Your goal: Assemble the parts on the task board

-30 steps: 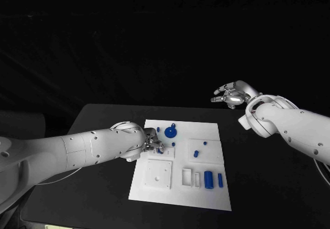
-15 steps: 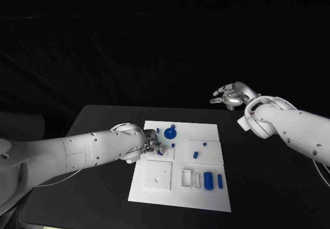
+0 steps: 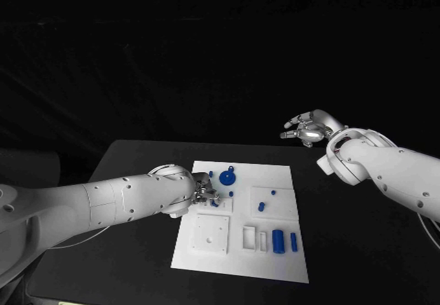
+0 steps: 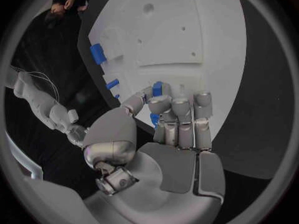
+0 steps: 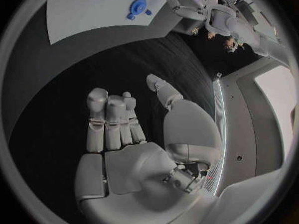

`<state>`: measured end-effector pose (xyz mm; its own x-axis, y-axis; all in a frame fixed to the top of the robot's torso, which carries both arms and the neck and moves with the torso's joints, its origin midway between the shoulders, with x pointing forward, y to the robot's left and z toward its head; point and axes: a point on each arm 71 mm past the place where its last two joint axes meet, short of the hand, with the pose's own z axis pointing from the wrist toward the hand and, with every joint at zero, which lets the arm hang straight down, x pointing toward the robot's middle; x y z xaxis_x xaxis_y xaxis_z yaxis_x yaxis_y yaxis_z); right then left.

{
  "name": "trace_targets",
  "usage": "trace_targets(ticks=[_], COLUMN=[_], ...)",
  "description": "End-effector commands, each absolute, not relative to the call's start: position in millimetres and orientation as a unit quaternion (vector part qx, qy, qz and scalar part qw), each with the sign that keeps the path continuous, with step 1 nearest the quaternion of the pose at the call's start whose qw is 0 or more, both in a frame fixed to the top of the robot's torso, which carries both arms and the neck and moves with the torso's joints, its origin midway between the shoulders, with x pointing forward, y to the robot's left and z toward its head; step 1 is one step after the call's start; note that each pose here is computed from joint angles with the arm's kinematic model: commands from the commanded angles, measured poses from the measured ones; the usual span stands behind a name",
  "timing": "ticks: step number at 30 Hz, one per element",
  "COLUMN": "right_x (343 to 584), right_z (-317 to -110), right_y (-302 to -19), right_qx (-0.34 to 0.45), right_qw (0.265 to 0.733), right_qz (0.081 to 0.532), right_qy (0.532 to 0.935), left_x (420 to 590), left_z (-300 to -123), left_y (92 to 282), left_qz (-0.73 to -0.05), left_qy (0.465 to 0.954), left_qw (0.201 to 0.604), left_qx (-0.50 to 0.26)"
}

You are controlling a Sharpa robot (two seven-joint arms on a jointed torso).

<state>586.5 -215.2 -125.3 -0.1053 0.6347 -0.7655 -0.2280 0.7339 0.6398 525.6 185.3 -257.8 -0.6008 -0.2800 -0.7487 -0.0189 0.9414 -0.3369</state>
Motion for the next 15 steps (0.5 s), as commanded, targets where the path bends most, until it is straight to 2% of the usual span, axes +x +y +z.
trace_targets(ticks=[1,15], right_x=[586.3,586.2], right_z=[-125.5,-125.8], right_y=[-213.6,-212.4], right_qx=[0.149,0.148], right_qw=[0.647,0.645], right_qz=[0.334,0.335], right_qy=[0.669,0.671], left_x=[525.7,525.5], left_z=[-256.7,-256.8], left_y=[183.4,183.3], left_qz=[-0.155,-0.155], left_qy=[0.878,0.878], left_qw=[0.445,0.446], left_qx=[-0.083,-0.081])
